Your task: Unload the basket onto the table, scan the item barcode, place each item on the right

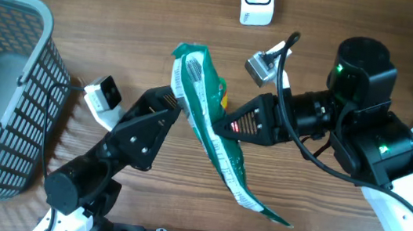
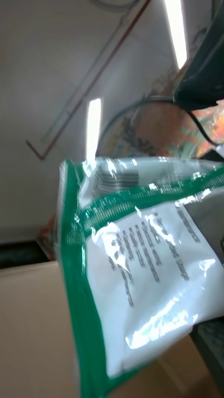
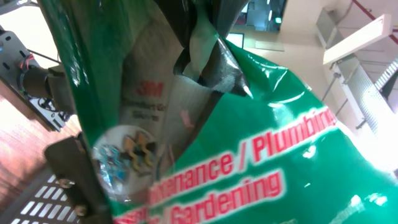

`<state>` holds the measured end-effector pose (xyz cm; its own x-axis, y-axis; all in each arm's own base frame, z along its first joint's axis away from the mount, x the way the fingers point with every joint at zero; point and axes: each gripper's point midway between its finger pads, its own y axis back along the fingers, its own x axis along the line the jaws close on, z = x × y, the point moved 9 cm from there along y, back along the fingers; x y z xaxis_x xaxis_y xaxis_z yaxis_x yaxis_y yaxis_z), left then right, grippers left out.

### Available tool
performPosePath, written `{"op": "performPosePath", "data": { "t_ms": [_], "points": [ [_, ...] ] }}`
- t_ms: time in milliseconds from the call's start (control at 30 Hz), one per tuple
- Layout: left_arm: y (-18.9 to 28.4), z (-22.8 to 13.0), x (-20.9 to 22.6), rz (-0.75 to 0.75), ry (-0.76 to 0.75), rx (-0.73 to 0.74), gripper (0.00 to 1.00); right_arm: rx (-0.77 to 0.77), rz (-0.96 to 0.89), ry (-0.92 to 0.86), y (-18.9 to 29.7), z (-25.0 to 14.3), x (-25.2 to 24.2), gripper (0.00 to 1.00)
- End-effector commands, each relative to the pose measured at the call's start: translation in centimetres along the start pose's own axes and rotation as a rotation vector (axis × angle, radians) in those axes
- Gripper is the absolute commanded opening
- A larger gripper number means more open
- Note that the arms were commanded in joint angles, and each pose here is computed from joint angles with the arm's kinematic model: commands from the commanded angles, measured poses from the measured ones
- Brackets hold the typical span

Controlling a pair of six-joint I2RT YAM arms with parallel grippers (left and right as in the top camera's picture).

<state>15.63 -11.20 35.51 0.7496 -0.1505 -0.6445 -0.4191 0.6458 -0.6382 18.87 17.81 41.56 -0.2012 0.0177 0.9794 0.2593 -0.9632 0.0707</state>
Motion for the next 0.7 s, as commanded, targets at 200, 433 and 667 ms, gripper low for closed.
{"op": "performPosePath", "data": {
  "t_ms": [200, 433, 667],
  "points": [
    [0.0, -0.2, -1.5, -0.103, -0.007, 0.055, 0.88, -0.024, -0.029, -0.001, -0.3, 0.0, -0.3, 0.05],
    [-0.6, -0.6, 2.0, 0.004, 0.044, 0.058, 0.95, 0.047, 0.023, 0.022, -0.4, -0.5, 0.4, 0.04],
    [-0.7, -0.2, 1.0, -0.144, -0.011, 0.023, 0.95, 0.045, -0.001, 0.063, -1.8, -0.6, 0.3, 0.04]
  ]
}}
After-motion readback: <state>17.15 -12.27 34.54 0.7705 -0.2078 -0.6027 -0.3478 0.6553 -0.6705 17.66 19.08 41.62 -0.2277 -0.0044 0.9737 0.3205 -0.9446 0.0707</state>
